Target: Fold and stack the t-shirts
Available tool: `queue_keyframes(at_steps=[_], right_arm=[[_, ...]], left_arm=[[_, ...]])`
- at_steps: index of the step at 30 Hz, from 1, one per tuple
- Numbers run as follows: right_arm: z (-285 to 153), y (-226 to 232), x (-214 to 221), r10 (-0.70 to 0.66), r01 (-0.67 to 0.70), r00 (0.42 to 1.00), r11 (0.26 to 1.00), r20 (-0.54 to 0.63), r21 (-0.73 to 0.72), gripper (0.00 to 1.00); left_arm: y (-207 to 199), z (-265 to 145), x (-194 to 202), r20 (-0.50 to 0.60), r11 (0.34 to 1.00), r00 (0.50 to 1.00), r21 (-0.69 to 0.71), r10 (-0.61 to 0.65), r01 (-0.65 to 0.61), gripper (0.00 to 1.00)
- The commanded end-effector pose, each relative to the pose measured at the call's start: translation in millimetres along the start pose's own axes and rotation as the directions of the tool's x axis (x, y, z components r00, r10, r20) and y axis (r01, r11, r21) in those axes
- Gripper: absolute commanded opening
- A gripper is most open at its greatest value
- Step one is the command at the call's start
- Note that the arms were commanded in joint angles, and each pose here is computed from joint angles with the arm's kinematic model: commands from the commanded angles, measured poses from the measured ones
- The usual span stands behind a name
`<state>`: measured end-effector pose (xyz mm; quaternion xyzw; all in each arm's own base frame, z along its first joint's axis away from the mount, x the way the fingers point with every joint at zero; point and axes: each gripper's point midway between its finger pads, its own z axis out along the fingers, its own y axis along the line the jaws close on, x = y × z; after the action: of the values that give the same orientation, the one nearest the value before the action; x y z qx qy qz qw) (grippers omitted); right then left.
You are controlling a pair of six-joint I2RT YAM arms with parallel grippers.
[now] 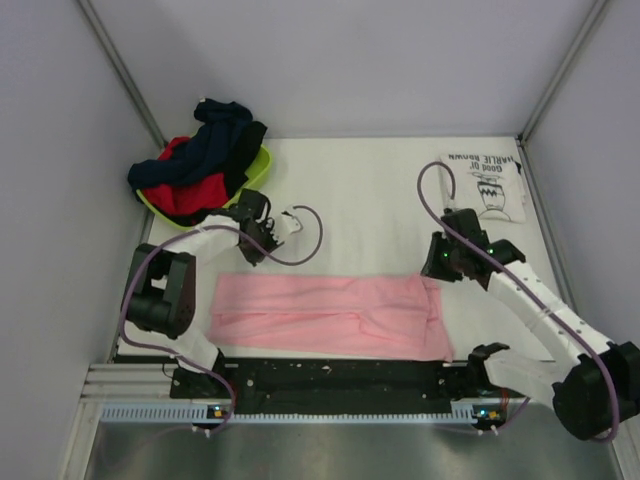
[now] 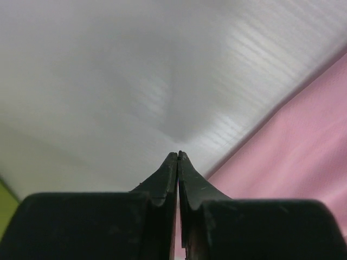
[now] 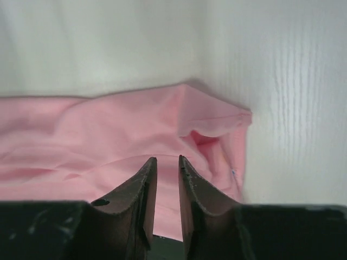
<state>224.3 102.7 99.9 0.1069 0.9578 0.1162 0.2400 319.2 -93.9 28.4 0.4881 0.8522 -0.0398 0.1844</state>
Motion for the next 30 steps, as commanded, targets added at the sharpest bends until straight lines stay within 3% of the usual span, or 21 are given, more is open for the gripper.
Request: queue_keyframes(at_steps=[1,3,5,8,15,20,23,26,30], right_arm=[[-13,36,-19,-0.11,0.114,0.988,0.993,0.111,-0.033,0.11],[5,54,-15,-0.118,0.126,0.99,0.985,0.077,-0.116,0.0],[28,53,-14,-0.128,0.132,0.991,0.988,0.047,-0.084,0.0],[55,29,-11,-0.034,0.034,0.999,0.999,-0.034,-0.004,0.0],[83,-16,-12,0.05,-0.045,0.997,0.995,-0.057,0.084,0.0],[114,-19,-19,0.022,-0.008,0.993,0.993,-0.118,0.115,0.0],[136,-5,-54,-0.012,0.024,0.994,0.994,-0.109,0.108,0.0],[164,20,-87,-0.014,0.019,0.992,0.999,-0.125,0.038,0.0],[194,68,-141,-0.039,0.031,0.994,0.997,-0.105,-0.075,0.0]], left_arm=[[34,-49,-6,0.021,0.983,0.997,-0.167,-0.071,0.073,0.06],[33,-55,7,-0.006,0.981,0.994,-0.158,-0.112,0.109,0.06],[29,-56,24,-0.042,0.979,0.987,-0.144,-0.154,0.146,0.05],[17,-50,57,-0.122,0.978,0.975,-0.119,-0.186,0.172,0.05],[9,-29,101,-0.187,0.961,0.946,-0.125,-0.266,0.245,0.05],[12,-22,122,-0.26,0.947,0.914,-0.163,-0.311,0.276,0.04],[16,-28,125,-0.247,0.938,0.91,-0.178,-0.334,0.296,0.06],[23,-42,123,-0.222,0.927,0.905,-0.191,-0.362,0.324,0.12],[22,-63,114,-0.153,0.903,0.893,-0.148,-0.424,0.403,0.37]])
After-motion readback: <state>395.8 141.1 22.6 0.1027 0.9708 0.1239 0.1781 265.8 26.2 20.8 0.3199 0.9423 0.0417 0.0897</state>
